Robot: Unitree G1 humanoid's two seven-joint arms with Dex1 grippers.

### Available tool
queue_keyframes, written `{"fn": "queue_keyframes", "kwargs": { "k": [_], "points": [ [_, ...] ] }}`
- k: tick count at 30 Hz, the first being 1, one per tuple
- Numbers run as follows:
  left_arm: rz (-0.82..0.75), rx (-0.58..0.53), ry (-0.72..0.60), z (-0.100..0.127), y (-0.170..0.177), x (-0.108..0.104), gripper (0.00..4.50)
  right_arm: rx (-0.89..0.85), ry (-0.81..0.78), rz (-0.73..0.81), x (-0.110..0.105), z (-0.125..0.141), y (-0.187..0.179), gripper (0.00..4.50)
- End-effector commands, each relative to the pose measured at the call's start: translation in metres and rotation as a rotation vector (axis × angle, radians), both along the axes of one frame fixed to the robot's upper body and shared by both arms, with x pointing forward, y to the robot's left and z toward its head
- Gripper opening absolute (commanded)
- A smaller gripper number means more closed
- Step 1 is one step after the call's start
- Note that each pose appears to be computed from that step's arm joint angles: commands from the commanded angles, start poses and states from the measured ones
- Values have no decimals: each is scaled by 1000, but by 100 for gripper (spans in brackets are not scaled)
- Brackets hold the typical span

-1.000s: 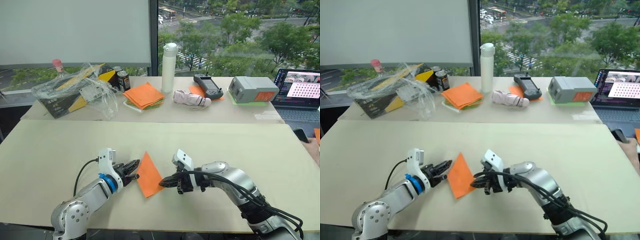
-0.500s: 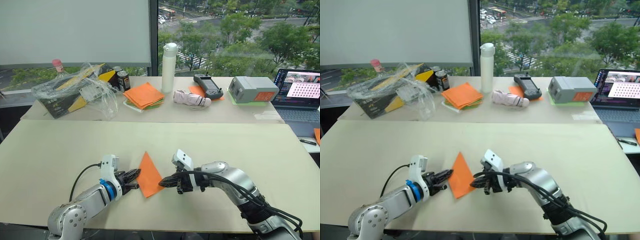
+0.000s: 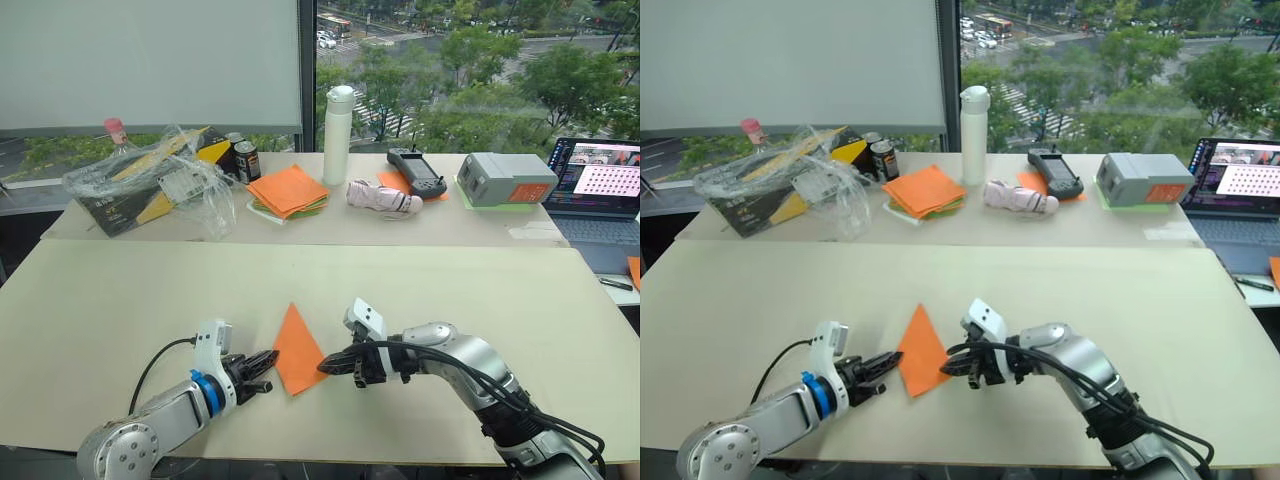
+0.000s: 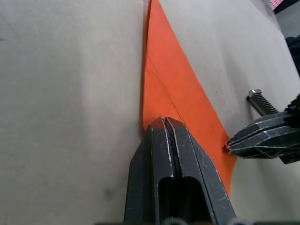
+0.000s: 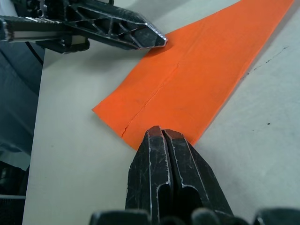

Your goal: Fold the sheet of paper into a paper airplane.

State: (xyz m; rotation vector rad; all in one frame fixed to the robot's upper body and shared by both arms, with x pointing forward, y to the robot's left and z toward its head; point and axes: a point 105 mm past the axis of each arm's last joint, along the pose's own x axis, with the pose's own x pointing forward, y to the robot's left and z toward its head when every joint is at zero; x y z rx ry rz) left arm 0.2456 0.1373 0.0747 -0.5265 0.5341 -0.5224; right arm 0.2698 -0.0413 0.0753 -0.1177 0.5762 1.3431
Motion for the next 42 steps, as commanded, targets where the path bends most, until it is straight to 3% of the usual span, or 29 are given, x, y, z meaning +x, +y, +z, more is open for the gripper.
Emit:
{"fn": "queue_keyframes", "kwargs": {
  "k": [1, 10, 19, 29, 35, 42],
  "points": [
    [-14, -21, -45, 14, 0, -1, 0, -6, 29, 4, -2, -5, 0, 3],
    [-9, -154, -79, 38, 14, 0, 0, 67, 16, -26, 6, 17, 1, 3],
    [-11, -173, -39, 37, 26, 4, 0, 240, -23, -27, 11, 71, 7, 3],
    [-36, -188, -27, 39, 26, 11, 0, 168, -142, -36, 12, 70, -5, 3],
    [-50, -181, -13, 37, 25, 11, 0, 27, -287, 23, 0, 38, -15, 187],
    [-72, -187, -14, 40, 24, 14, 0, 16, -403, 81, -5, 33, -19, 187]
  ]
}}
